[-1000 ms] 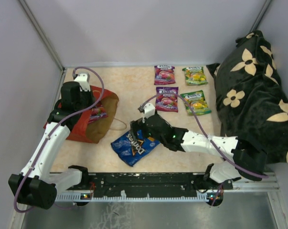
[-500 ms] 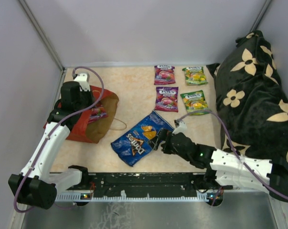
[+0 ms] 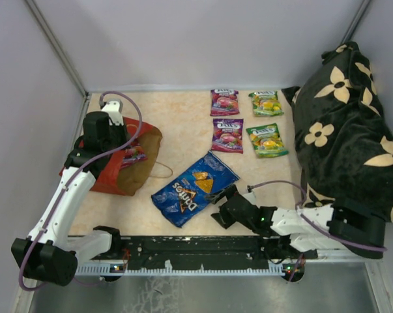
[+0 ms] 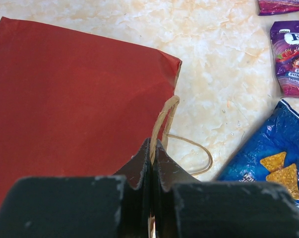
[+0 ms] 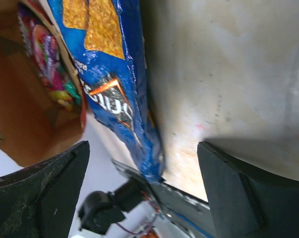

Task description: Take the snacks out of the paper bag

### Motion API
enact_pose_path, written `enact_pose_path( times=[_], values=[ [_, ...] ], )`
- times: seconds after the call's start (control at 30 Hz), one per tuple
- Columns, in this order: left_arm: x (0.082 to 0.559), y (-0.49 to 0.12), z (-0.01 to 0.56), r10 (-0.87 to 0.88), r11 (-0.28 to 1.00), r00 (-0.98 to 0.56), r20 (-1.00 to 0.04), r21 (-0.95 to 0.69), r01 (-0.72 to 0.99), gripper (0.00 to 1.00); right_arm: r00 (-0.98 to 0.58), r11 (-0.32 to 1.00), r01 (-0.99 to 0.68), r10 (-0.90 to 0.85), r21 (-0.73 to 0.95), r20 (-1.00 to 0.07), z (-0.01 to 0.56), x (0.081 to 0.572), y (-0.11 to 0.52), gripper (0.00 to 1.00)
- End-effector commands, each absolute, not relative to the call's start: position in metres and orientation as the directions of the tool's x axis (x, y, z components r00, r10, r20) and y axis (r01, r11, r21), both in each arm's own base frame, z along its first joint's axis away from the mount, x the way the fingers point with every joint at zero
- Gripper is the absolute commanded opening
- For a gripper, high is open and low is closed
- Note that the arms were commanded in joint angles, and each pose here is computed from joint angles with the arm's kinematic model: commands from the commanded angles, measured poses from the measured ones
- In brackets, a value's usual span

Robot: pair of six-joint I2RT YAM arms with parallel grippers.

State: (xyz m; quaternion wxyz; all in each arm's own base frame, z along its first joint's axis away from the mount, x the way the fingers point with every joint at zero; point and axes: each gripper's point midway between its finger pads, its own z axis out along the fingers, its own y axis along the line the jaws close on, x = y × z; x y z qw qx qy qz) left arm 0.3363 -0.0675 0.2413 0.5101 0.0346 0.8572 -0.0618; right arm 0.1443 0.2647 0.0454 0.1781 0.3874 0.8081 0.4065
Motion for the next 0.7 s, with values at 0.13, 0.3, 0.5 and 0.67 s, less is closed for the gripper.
enact_pose_path(
  times=[0.13, 0.3, 0.5, 0.67],
  values=[
    [0.338, -0.064, 0.262, -0.022, 0.991, -0.435, -0.9, -0.076, 0.109, 0.04, -0.526, 0.226, 0.528, 0.843, 0.819, 0.107, 0.015, 0.168, 0.291, 0.84],
    [0.338, -0.059, 0.254, -0.026, 0.995, -0.462, -0.887, -0.069, 0.078, 0.03, -0.543, 0.228, 0.483, 0.835, 0.845, 0.085, -0.007, 0.179, 0.314, 0.77],
    [0.332, -0.058, 0.237, -0.033, 0.995, -0.501, -0.865, -0.075, 0.064, 0.02, -0.547, 0.167, 0.447, 0.828, 0.879, 0.121, -0.019, 0.19, 0.341, 0.68],
    [0.328, -0.055, 0.226, -0.037, 0.996, -0.522, -0.852, -0.072, 0.046, 0.01, -0.55, 0.177, 0.386, 0.832, 0.905, 0.072, -0.015, 0.201, 0.351, 0.46]
  ],
)
